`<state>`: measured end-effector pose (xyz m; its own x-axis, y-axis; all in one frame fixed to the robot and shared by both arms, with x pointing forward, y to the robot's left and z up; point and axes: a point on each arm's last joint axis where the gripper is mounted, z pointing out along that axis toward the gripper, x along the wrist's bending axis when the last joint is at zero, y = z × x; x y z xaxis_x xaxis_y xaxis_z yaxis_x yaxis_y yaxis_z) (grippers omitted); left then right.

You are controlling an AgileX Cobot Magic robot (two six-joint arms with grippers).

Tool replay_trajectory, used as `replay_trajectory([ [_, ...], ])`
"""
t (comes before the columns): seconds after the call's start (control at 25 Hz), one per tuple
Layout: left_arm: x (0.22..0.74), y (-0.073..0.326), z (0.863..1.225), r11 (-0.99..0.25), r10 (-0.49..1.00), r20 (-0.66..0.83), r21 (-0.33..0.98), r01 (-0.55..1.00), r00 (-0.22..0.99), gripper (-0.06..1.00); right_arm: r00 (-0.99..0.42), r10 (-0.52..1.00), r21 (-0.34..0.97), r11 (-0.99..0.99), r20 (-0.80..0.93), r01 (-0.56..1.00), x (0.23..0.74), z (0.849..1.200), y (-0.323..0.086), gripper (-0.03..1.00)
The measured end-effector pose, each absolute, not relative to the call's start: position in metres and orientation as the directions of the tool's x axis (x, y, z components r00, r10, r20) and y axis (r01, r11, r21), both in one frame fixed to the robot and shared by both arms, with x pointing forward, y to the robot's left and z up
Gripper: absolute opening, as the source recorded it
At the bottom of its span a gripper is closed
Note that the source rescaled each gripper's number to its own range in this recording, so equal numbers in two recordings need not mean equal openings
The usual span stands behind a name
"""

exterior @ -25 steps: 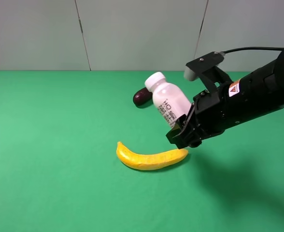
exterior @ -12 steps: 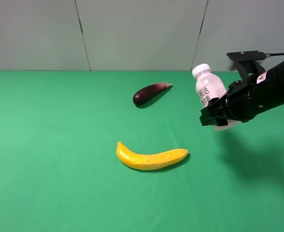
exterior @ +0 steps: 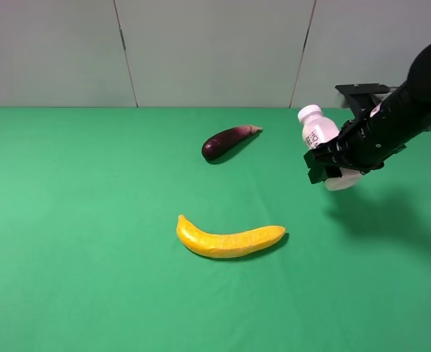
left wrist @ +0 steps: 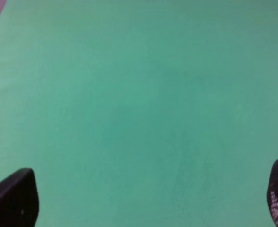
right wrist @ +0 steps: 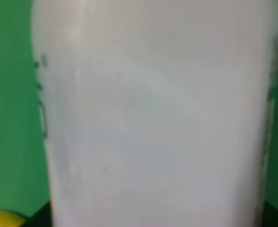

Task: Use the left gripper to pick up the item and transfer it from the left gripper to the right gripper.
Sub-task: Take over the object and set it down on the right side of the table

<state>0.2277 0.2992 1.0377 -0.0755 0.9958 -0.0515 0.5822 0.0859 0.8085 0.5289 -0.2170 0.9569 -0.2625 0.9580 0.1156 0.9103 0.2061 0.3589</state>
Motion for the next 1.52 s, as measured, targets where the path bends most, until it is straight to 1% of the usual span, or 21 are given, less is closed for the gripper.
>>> replay_trajectory([
  [0.2, 0.228, 0.299, 1.038, 0.086, 0.996, -0.051, 0.809, 0.582, -0.075, 0.93, -0.294, 0.954, 0.308, 0.262, 0.062, 0.915, 0.542, 0.940, -0.218, 0.04],
  [0.36, 0.228, 0.299, 1.038, 0.086, 0.996, -0.051, 0.809, 0.582, -0.075, 0.93, -0.286, 0.958, 0.265, 0.272, 0.017, 0.925, 0.552, 0.925, -0.220, 0.04],
  [0.68, 0.228, 0.299, 1.038, 0.086, 0.996, -0.051, 0.809, 0.582, -0.075, 0.93, -0.274, 0.962, 0.159, 0.271, -0.003, 0.949, 0.555, 0.892, -0.222, 0.04],
  [1.52, 0.228, 0.299, 1.038, 0.085, 0.996, -0.051, 0.811, 0.579, -0.076, 0.93, -0.272, 0.962, 0.149, 0.269, -0.002, 0.952, 0.557, 0.890, -0.222, 0.04],
])
